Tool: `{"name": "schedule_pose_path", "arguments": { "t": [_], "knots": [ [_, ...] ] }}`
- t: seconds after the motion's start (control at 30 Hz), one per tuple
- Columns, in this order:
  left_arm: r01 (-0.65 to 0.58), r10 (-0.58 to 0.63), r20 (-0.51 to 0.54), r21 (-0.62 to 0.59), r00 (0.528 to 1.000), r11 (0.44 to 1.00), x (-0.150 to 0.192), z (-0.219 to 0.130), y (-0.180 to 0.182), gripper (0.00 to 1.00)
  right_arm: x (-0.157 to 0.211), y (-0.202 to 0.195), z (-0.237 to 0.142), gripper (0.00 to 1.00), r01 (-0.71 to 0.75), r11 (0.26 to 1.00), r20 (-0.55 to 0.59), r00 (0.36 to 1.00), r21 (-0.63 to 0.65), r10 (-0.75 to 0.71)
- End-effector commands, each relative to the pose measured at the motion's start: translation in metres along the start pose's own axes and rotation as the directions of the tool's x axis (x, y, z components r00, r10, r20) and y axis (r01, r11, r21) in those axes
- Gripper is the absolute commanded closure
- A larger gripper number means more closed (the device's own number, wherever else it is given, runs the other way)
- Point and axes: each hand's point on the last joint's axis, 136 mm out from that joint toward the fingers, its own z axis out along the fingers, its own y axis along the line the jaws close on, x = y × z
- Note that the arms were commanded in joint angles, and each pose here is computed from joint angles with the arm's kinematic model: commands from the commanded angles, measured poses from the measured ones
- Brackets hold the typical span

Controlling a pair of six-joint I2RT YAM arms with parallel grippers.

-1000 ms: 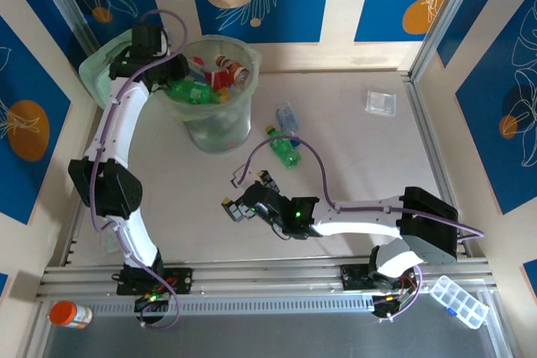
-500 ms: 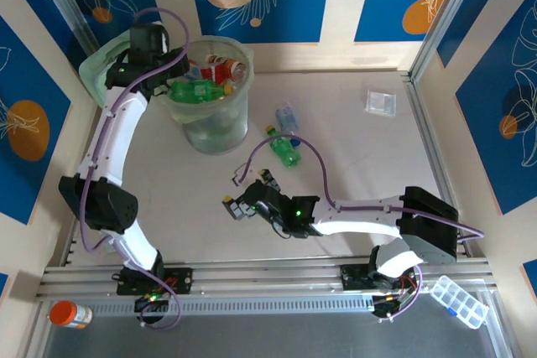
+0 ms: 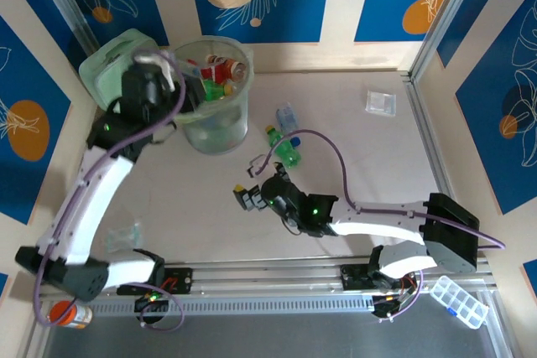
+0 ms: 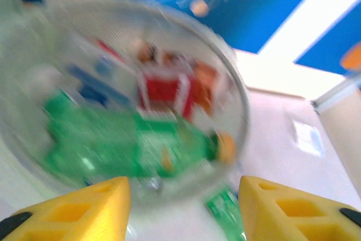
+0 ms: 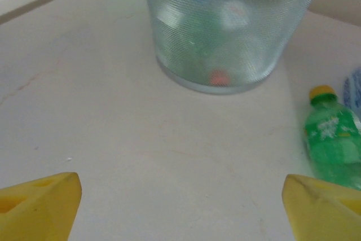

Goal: Put the plastic bottles in the bin

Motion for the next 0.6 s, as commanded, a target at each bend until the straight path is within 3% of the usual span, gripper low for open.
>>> {"name": "schedule_pose_path", "arguments": {
  "t": [0.0,0.13,0.37,0.57],
  "knots": [
    [0.064,-0.070,0.035,0.143,0.997,0.988,0.024,-0.014,-0.027,0.47,-0.009,-0.043,0.000,0.10,-0.158,0.984,-0.039,0.986,0.082,0.162],
    [0.111,-0.113,-0.003,0.229,0.994,0.967,0.077,-0.008,-0.027,0.46,-0.002,-0.069,0.003,0.11,-0.265,0.959,-0.091,0.957,0.098,0.274],
    [0.083,-0.073,-0.057,0.205,0.996,0.975,0.147,0.009,0.001,0.45,0.003,-0.111,0.025,0.10,-0.406,0.899,-0.242,0.867,0.166,0.436],
    [0.083,-0.077,-0.035,0.219,0.996,0.972,0.177,0.022,0.015,0.45,-0.003,-0.141,0.055,0.11,-0.344,0.916,-0.322,0.860,0.206,0.395]
  ]
}}
